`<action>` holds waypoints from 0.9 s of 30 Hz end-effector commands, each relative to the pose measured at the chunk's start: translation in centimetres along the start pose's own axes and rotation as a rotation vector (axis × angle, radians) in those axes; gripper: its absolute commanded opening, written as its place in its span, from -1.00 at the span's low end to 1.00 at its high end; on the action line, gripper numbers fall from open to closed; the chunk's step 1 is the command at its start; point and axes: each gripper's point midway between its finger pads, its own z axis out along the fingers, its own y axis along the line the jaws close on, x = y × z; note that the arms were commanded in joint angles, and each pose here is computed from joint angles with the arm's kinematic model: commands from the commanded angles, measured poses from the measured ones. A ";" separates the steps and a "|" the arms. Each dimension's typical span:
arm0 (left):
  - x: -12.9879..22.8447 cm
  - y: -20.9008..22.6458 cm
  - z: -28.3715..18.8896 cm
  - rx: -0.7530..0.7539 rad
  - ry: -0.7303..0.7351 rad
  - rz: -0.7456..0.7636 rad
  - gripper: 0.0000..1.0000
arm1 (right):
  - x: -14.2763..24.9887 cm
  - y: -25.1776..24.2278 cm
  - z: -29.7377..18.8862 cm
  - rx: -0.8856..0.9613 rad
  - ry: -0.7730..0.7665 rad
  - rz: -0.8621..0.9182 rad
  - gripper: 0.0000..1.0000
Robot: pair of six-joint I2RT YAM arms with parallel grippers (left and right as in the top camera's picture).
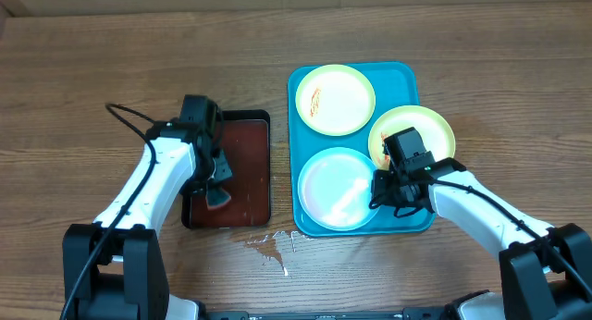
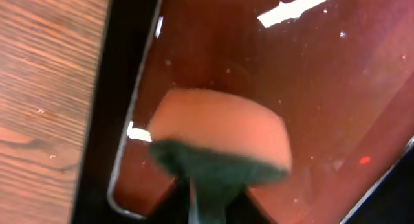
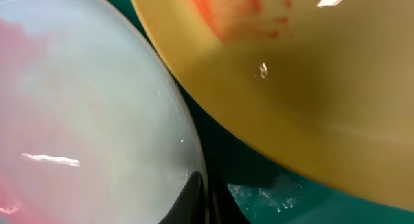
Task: Clean dirty plates on tray and stack at the side
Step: 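Return the sponge to the black tray and release it with the left gripper, then lift the light blue plate with the right gripper and dip it in the basin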
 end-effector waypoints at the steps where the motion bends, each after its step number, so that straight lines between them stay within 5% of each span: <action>1: -0.1 -0.8 -0.3 0.052 0.002 0.041 -0.31 | -1.0 0.2 -1.2 0.021 -0.004 -0.001 -0.92; 3: -0.3 -1.3 -1.0 0.076 0.008 0.069 -0.13 | -1.7 0.7 -2.6 0.027 0.008 0.000 -0.92; 9: -1.5 -1.4 -4.8 0.074 -0.009 0.100 -0.04 | -4.3 3.6 -7.4 0.039 -0.033 -0.113 -0.92; 17: -5.4 0.2 -16.6 0.248 -0.182 -0.002 0.16 | -9.0 12.0 -15.7 0.039 -0.331 -0.314 -0.92; 27: -4.4 2.5 -25.1 0.402 -0.360 -0.045 0.38 | -9.3 21.3 -14.6 -0.007 -0.556 -0.449 -0.92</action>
